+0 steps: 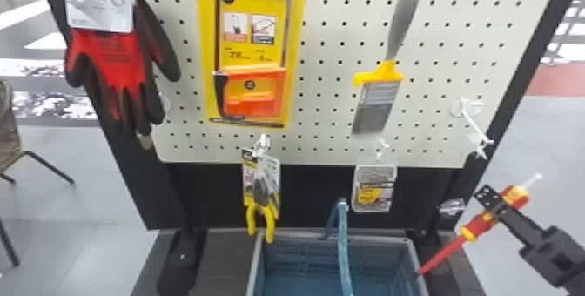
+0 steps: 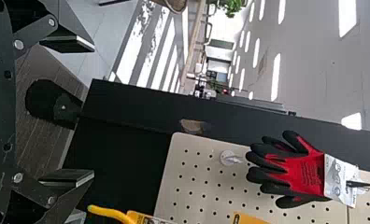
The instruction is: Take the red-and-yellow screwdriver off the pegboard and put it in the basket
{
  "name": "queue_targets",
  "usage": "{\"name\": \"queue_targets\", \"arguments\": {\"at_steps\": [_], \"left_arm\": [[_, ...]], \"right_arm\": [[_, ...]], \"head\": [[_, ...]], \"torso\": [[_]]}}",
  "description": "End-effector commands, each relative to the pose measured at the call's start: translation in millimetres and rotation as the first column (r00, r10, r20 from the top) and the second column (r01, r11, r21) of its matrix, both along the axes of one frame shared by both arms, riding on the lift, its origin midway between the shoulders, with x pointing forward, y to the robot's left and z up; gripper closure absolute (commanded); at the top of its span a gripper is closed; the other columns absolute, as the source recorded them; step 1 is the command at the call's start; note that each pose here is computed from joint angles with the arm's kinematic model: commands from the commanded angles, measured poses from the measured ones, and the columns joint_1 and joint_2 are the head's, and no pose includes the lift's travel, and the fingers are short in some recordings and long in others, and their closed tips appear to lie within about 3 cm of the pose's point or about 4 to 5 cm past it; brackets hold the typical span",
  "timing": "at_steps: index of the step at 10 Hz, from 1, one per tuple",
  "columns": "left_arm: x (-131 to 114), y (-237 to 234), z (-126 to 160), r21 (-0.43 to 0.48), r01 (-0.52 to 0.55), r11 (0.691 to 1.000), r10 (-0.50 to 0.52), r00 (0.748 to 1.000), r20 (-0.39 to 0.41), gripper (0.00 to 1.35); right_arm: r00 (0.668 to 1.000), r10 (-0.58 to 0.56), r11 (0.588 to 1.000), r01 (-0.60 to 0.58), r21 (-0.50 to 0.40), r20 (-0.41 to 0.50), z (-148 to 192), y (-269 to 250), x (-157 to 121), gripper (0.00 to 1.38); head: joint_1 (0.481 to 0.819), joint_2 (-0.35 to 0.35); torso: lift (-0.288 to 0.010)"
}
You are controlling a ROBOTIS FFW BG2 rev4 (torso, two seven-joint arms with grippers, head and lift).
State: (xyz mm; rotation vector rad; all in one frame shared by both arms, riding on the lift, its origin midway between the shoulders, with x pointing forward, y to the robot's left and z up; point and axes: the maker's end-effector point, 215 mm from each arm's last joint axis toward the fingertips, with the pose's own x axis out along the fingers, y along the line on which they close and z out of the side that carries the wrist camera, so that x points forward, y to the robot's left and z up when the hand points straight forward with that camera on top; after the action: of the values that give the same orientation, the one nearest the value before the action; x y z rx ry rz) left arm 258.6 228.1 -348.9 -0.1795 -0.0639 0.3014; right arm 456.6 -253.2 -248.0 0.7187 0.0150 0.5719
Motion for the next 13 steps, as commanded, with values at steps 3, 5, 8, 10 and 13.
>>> {"name": "queue_targets", "arguments": {"at_steps": [3,5,8,10,13], "left_arm": [[0.5,3.0,-1.4,0.008,0.000,1.000,0.000,1.000,0.002,0.33],[0.4,3.2,-1.9,0.011,0.002,1.000,-0.002,1.000,0.002,0.33],[2.1,2.6,-0.6,0.013,0.007,1.000,-0.007,1.000,0.006,0.33],[4.3,1.0,-1.4,0.014,0.015,1.000,-0.015,1.000,0.010,0.33],[5.5,0.0,-1.4,0.014,0.018,1.000,-0.018,1.000,0.011,0.33]], "right_arm": [[0.992,-0.125,0.992,0.125,0.030,-0.001,-18.2,-14.7,0.2,1.21],[0.977,-0.211,0.977,0.211,0.041,0.001,-24.2,-26.2,-6.4,1.21],[0.963,-0.268,0.961,0.270,0.064,-0.039,-44.0,-17.6,-10.4,1.21],[0.966,-0.255,0.963,0.258,0.075,-0.046,-48.3,3.4,-11.2,1.21],[0.974,-0.214,0.970,0.221,0.104,-0.080,-64.2,35.4,-10.7,1.21]], "head": [[0.549,0.000],[0.549,0.000],[0.549,0.000],[0.549,0.000],[0.549,0.000]], "torso": [[-0.100],[-0.100],[-0.100],[-0.100],[-0.100]]}}
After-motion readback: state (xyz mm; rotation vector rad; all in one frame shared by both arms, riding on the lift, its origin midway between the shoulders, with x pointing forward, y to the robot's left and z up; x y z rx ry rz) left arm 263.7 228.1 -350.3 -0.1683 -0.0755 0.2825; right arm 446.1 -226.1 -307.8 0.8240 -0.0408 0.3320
